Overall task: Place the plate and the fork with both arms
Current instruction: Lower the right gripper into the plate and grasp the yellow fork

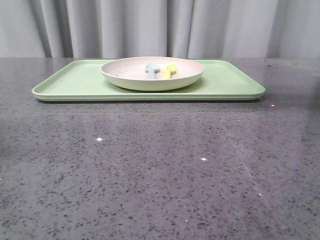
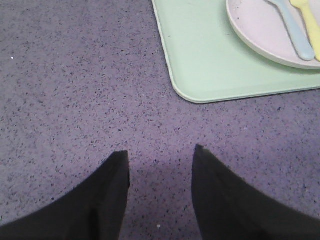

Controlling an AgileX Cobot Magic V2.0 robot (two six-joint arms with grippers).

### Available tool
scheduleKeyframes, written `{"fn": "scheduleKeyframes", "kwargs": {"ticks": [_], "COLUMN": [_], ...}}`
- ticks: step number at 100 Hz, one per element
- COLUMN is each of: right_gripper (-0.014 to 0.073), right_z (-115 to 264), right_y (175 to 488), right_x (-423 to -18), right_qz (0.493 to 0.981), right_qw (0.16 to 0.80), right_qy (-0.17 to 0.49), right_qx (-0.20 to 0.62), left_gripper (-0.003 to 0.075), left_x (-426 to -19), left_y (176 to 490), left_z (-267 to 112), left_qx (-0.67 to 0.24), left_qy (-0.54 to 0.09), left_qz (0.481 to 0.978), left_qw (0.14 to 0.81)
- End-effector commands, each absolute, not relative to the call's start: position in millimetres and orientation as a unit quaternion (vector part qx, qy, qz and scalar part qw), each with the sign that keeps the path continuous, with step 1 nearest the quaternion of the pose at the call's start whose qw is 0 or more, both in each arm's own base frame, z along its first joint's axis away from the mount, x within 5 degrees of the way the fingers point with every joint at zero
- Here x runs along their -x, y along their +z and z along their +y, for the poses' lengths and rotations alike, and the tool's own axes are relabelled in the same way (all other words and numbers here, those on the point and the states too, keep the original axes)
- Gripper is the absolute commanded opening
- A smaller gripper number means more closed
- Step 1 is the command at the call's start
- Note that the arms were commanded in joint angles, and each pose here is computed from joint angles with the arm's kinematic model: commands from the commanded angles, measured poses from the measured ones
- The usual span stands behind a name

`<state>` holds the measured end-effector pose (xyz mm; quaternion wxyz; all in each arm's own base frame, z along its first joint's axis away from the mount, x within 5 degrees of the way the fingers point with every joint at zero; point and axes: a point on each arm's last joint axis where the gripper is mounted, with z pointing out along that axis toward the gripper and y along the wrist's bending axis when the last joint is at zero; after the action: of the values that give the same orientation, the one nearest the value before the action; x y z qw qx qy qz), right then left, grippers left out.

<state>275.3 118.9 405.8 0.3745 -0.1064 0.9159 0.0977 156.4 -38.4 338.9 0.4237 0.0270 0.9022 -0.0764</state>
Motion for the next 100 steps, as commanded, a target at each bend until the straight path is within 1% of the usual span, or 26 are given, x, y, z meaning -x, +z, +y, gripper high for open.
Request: {"fn": "scheduleKeyframes", "kwargs": {"ticks": [1, 19, 42, 51, 74, 100], "right_gripper": [0.0424, 0.0424, 0.0424, 0.0424, 0.0424, 0.0424], "right_z": [129, 155, 184, 193, 212, 222], "right_y": [431, 431, 421, 412, 386, 352], "right_x": [-285, -312, -347, -363, -392, -410], "right_qz": [0.897, 0.903, 0.914, 0.920, 0.935, 0.952], "right_qw": [0.413, 0.394, 0.359, 0.346, 0.307, 0.264], "right_qy": [0.113, 0.114, 0.131, 0.129, 0.145, 0.151], "right_qx": [0.114, 0.130, 0.135, 0.134, 0.100, 0.047], "left_gripper": [0.0300, 0.0300, 0.0300, 0.0300, 0.0300, 0.0300], "left_x": [-145, -129, -126, -126, -125, -125], "left_y": [350, 344, 341, 341, 340, 340], "left_z": [-35, -31, -30, -30, -31, -32], "left_qx": [-0.023, -0.023, -0.021, -0.021, -0.017, -0.017], "left_qy": [-0.088, -0.091, -0.093, -0.095, -0.103, -0.105], "left_qz": [0.875, 0.869, 0.871, 0.871, 0.871, 0.871], "left_qw": [0.476, 0.486, 0.482, 0.481, 0.479, 0.479]}}
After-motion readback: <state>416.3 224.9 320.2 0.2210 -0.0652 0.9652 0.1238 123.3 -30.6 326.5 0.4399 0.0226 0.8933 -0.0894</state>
